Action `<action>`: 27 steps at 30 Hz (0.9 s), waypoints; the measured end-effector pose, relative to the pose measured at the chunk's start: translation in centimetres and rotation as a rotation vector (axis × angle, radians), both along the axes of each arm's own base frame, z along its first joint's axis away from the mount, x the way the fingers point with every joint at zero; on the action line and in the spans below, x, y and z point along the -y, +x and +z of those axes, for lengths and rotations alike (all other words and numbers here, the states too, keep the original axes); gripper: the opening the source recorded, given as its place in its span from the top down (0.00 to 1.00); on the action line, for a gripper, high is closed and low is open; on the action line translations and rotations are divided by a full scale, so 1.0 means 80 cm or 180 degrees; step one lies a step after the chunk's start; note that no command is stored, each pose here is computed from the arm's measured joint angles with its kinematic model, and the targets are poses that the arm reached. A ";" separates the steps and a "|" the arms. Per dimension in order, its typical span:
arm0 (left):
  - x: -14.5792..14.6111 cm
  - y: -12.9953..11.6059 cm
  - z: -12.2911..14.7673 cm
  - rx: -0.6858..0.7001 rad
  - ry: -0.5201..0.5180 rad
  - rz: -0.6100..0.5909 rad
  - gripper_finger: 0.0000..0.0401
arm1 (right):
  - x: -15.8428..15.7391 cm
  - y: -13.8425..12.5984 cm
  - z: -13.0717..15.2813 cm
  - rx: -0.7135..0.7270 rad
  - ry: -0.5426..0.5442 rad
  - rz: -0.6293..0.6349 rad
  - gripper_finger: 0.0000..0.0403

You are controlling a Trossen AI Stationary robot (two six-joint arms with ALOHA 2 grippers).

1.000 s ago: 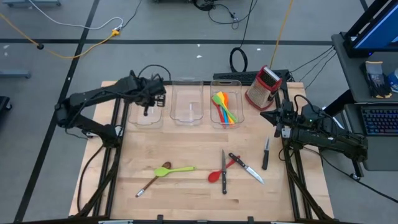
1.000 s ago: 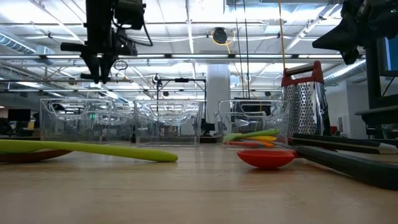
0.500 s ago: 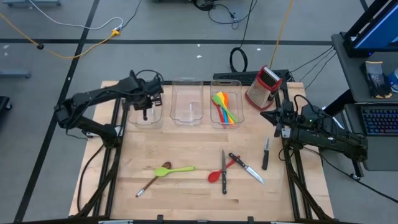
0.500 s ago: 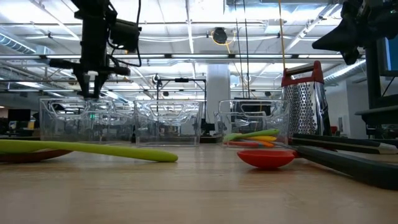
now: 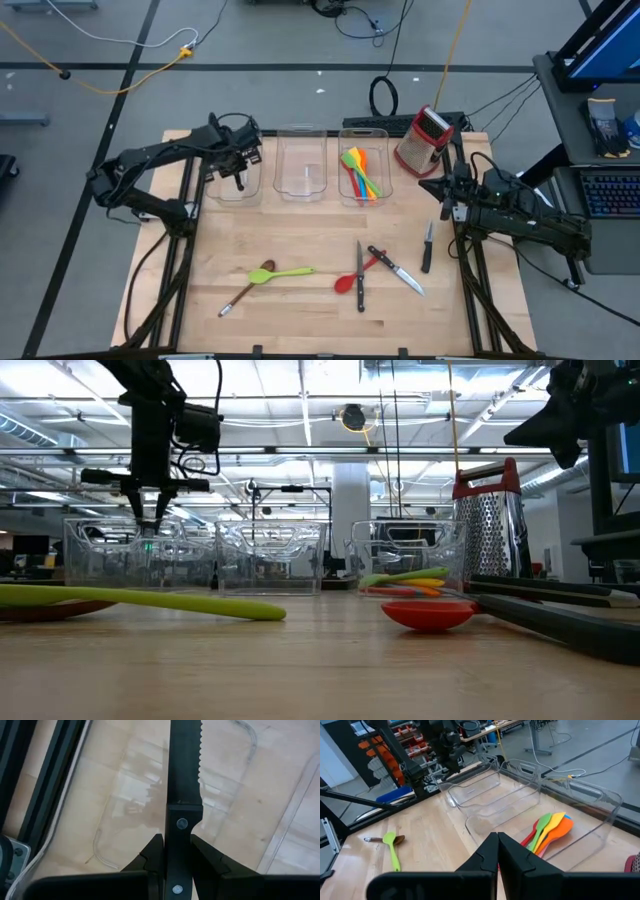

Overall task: Pick & Place Kitchen Items
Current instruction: Put the black knife into the left transparent bin

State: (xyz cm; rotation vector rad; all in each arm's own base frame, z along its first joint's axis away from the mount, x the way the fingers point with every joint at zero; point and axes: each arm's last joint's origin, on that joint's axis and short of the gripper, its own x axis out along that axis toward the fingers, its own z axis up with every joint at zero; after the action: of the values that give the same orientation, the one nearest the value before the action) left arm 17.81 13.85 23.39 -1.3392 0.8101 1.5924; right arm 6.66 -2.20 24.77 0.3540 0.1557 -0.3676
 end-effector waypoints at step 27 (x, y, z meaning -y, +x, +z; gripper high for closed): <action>-0.014 0.022 -0.068 -0.0196 -0.0189 0.0034 0.85 | 0.000 0.000 0.000 0.0005 0.0046 -0.0008 1.00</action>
State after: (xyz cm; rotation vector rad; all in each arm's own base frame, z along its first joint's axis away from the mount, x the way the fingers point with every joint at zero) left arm 19.54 14.97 17.96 -1.3441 0.8952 1.6361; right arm 6.65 -2.19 24.74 0.3687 0.1563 -0.3688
